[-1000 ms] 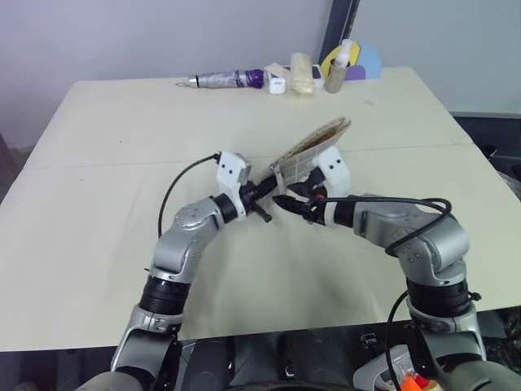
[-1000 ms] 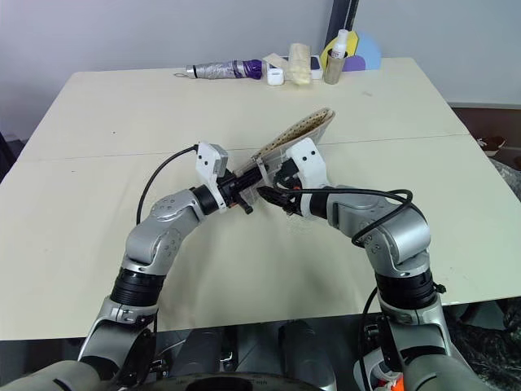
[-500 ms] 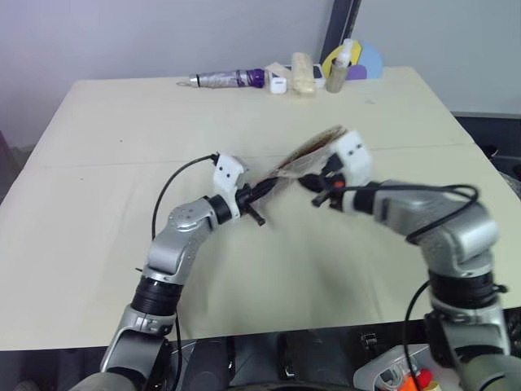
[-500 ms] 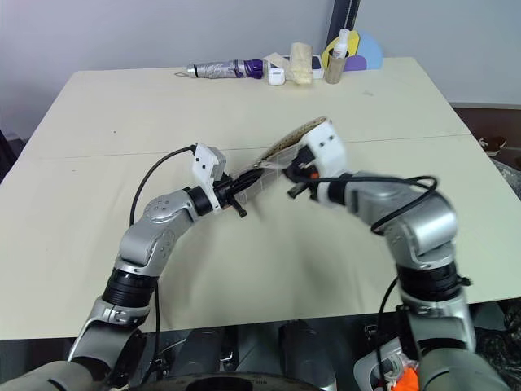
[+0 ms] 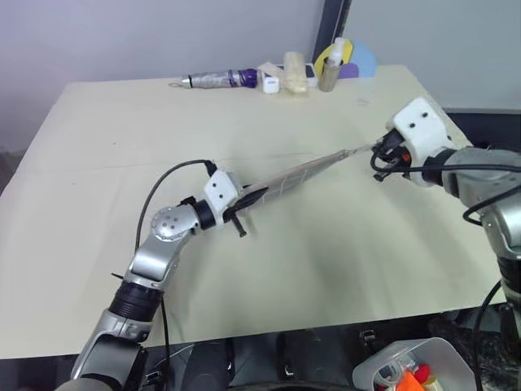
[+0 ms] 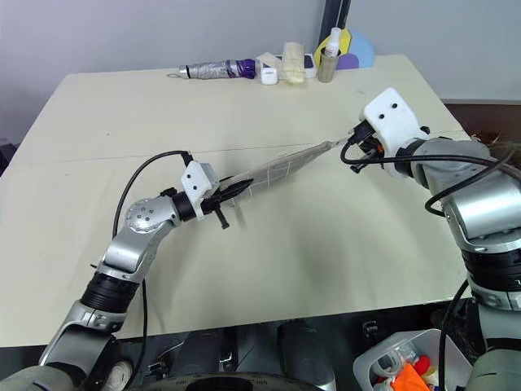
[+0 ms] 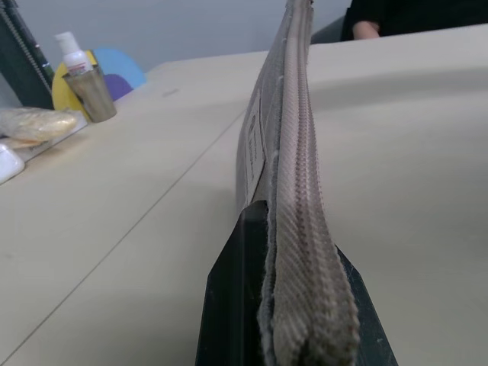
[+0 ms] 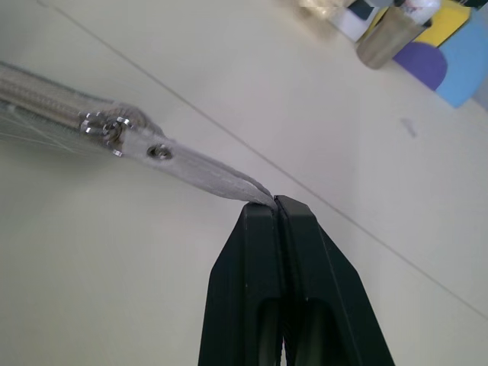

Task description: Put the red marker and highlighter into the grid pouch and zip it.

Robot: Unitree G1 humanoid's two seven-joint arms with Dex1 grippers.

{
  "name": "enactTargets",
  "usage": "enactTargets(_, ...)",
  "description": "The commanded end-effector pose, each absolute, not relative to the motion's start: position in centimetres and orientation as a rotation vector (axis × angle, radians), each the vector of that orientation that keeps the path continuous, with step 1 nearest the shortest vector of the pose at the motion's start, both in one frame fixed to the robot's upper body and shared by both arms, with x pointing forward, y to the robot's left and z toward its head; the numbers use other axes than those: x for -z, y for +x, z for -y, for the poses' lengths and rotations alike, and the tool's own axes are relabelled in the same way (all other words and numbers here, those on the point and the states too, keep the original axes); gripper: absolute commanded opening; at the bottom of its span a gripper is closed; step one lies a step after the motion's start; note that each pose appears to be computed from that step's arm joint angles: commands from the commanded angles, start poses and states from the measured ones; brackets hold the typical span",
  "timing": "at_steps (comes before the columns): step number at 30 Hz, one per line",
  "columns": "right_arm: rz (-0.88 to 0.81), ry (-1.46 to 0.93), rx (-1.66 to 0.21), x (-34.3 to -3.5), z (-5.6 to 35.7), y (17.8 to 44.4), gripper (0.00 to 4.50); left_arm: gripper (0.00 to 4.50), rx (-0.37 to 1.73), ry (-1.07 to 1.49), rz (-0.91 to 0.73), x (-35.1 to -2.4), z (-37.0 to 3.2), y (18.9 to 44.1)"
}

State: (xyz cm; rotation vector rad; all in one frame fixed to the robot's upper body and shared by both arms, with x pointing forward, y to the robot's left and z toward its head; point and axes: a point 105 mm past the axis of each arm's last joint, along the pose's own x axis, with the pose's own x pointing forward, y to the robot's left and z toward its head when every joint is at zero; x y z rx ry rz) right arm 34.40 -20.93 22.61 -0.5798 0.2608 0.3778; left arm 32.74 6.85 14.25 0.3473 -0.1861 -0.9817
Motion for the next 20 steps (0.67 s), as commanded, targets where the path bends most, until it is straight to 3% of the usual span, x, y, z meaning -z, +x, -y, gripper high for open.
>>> enactTargets(1,-0.230,-0.550,-0.453,-23.4,20.3,33.4,0.55,0.00,0.984,0.318,0.097,-12.8,-8.1,32.4)
enactTargets(2,-0.239,-0.549,-0.487,-23.1,20.0,33.0,0.86,0.66,0.994,0.306,0.091,-12.9,-8.2,32.3)
enactTargets(3,-0.243,-0.548,-0.506,-22.9,19.8,32.8,1.33,0.95,1.007,0.300,0.078,-12.9,-8.3,32.0)
enactTargets(7,-0.292,-0.550,-0.546,-21.4,20.5,31.7,3.41,2.93,0.987,0.297,0.023,-12.7,-9.8,31.4)
enactTargets(9,-0.309,-0.558,-0.582,-20.5,20.7,30.7,3.47,3.95,0.960,0.270,-0.017,-12.6,-11.2,31.1)
enactTargets(13,-0.289,-0.548,-0.608,-19.7,21.4,29.7,3.47,3.95,0.897,0.215,-0.094,-12.1,-14.1,30.4)
enactTargets(20,-0.200,-0.437,-0.579,-19.1,22.5,30.2,3.47,3.95,0.689,0.214,-0.123,-12.3,-19.2,30.9)
